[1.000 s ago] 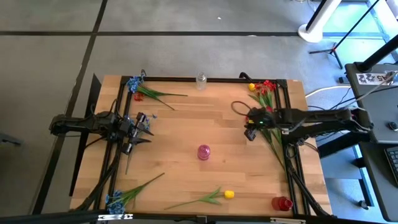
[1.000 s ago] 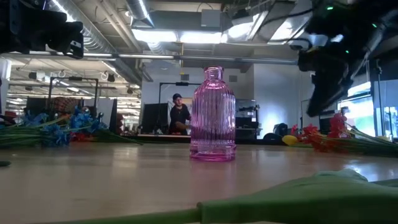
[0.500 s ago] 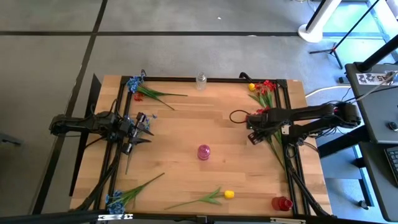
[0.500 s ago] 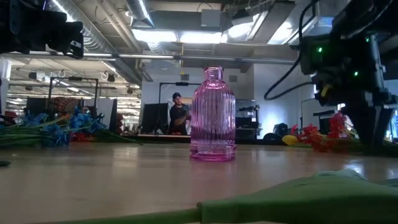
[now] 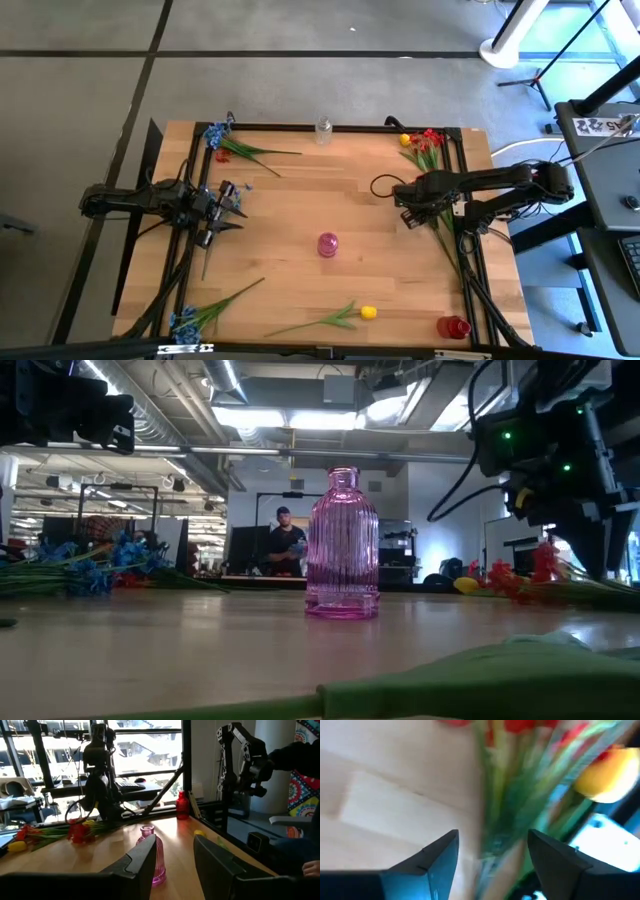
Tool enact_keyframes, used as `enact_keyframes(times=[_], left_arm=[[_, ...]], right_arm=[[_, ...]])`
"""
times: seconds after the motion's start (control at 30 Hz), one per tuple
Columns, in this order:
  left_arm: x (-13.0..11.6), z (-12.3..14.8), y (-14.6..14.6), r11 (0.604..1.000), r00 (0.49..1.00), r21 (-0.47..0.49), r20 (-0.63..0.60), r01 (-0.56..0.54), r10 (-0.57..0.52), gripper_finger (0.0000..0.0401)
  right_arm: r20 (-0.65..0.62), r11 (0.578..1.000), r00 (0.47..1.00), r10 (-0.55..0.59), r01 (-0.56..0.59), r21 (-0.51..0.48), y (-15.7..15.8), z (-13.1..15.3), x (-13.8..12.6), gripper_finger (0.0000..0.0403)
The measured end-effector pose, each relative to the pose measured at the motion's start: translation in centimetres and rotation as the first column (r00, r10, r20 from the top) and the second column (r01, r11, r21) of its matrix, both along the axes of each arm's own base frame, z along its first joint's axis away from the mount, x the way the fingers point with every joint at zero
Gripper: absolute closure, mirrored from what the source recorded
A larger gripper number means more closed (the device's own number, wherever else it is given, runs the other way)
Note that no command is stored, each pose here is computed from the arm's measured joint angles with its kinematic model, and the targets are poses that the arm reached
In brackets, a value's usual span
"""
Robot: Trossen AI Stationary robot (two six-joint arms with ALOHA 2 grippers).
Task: Sort flowers into vase by color
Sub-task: Put the bottom red flowers into the purple vase
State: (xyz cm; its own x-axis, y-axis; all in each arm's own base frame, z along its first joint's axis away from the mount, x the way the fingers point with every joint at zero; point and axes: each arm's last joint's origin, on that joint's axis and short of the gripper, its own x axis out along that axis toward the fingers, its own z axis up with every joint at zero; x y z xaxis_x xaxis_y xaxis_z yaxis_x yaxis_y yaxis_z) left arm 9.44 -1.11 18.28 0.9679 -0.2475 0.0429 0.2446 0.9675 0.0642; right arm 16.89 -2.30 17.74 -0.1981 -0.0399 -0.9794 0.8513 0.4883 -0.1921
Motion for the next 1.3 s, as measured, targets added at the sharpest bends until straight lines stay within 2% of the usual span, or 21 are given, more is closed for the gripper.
enact_keyframes(times=[0.17, 0.3, 0.43, 0.6, 0.67, 0.73, 0.8, 0.87, 0.93, 1.0, 1.1, 1.13, 1.2, 1.3], left_arm=[[0.0, 0.0, 0.0, 1.0, 1.0, 0.0, 0.0, 0.0, 0.0, 0.0274], [0.0, 0.0, 0.0, 1.0, 1.0, 0.0, 0.0, 0.0, 0.0, 0.0274], [0.0, 0.0, 0.0, 1.0, 1.0, 0.0, 0.0, 0.0, 0.0, 0.0274], [0.0, 0.0, 0.0, 1.0, 1.0, 0.0, 0.0, 0.0, 0.0, 0.0274], [0.0, 0.0, 0.0, 1.0, 1.0, 0.0, 0.0, 0.0, 0.0, 0.0274], [0.0, 0.0, 0.0, 1.0, 1.0, 0.0, 0.0, 0.0, 0.0, 0.0274], [0.0, 0.0, 0.0, 1.0, 1.0, 0.0, 0.0, 0.0, 0.0, 0.0274], [0.0, 0.0, 0.0, 1.0, 1.0, 0.0, 0.0, 0.0, 0.0, 0.0274], [0.0, 0.0, 0.0, 1.0, 1.0, 0.0, 0.0, 0.0, 0.0, 0.0274], [0.0, 0.0, 0.0, 1.0, 1.0, 0.0, 0.0, 0.0, 0.0, 0.0274], [0.0, 0.0, 0.0, 1.0, 1.0, 0.0, 0.0, 0.0, 0.0, 0.0274], [0.0, 0.0, 0.0, 1.0, 1.0, 0.0, 0.0, 0.0, 0.0, 0.0274], [0.0, 0.0, 0.0, 1.0, 1.0, 0.0, 0.0, 0.0, 0.0, 0.0274], [0.0, 0.0, 0.0, 1.0, 1.0, 0.0, 0.0, 0.0, 0.0, 0.0274]], right_arm=[[0.008, 0.998, 0.998, -0.055, 0.055, 0.044, -1.0, -1.7, -0.8, 0.0209], [0.082, 0.991, 0.992, -0.1, 0.091, 0.102, -1.9, -3.4, -1.2, 0.0251], [0.131, 0.99, 0.988, -0.086, 0.07, 0.122, -2.3, -3.7, -1.1, 0.03], [0.232, 0.997, 0.973, 0.0, -0.017, 0.072, -2.2, -1.4, 1.2, 0.0383], [0.31, 0.997, 0.948, 0.07, -0.079, 0.018, -2.0, 0.7, 3.0, 0.0388], [0.391, 0.988, 0.907, 0.153, -0.136, -0.072, -1.5, 3.3, 4.8, 0.0377], [0.48, 0.964, 0.839, 0.257, -0.185, -0.193, -0.7, 6.3, 6.7, 0.037], [0.567, 0.917, 0.731, 0.38, -0.218, -0.334, 0.5, 9.5, 8.5, 0.0374], [0.632, 0.855, 0.592, 0.501, -0.222, -0.469, 2.0, 12.5, 9.9, 0.0385], [0.682, 0.796, 0.432, 0.591, -0.175, -0.579, 3.6, 15.5, 11.1, 0.0393], [0.712, 0.734, 0.201, 0.673, -0.061, -0.676, 5.8, 19.4, 11.9, 0.0391], [0.704, 0.715, 0.146, 0.695, -0.036, -0.698, 6.4, 20.4, 11.9, 0.0388], [0.686, 0.689, 0.096, 0.721, -0.001, -0.725, 7.2, 21.5, 11.8, 0.0385], [0.666, 0.669, 0.101, 0.739, 0.004, -0.743, 7.8, 21.6, 11.7, 0.0389]])
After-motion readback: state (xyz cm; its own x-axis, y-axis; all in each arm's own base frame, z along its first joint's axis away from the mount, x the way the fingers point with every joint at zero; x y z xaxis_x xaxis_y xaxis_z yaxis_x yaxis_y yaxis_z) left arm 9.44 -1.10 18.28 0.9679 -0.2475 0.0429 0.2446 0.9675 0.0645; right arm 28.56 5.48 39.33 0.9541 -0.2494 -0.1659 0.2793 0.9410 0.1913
